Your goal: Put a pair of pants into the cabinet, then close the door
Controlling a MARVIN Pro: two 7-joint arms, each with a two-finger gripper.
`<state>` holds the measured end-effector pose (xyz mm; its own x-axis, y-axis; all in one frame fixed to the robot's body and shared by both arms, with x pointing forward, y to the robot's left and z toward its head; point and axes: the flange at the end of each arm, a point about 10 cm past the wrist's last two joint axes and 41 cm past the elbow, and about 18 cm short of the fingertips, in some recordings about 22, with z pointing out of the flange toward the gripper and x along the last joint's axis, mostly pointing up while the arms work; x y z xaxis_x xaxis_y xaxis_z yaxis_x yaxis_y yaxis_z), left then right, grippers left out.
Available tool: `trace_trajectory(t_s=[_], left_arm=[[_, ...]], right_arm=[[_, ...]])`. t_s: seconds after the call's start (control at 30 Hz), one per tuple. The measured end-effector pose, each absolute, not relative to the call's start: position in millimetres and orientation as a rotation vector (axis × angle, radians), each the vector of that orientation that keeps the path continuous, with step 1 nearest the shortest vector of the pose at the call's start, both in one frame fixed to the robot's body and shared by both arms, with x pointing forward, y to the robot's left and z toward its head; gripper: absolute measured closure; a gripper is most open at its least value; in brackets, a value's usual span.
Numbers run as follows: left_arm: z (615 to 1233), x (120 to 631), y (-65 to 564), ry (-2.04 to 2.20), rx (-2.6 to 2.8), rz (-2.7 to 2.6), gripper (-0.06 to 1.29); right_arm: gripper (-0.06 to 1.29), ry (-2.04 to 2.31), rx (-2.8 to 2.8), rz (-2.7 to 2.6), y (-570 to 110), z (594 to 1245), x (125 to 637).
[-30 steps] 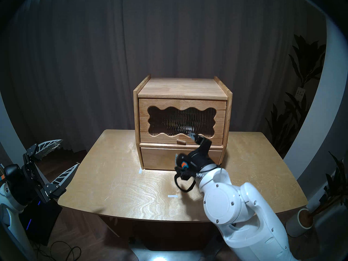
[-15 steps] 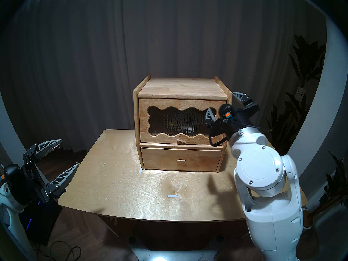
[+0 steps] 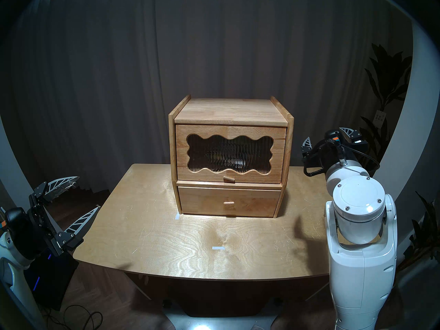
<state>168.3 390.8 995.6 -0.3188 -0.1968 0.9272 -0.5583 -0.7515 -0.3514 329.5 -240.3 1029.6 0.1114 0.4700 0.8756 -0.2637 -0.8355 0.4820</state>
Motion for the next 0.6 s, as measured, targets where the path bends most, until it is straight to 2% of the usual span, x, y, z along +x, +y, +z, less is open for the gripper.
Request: trace_trajectory(t_s=[0.33, 0.6], left_arm=[[995.5, 168.4, 391.1, -0.964, 1.666, 2.165, -0.02], [996.0, 170.0, 391.8, -0.949, 1.659, 2.168, -0.02]], right_arm=[[-0.02, 0.03, 2.118, 1.666, -286.5, 965.6, 350.9], [-0.02, -0.038, 2.274, 1.795, -293.7, 947.7, 373.1]])
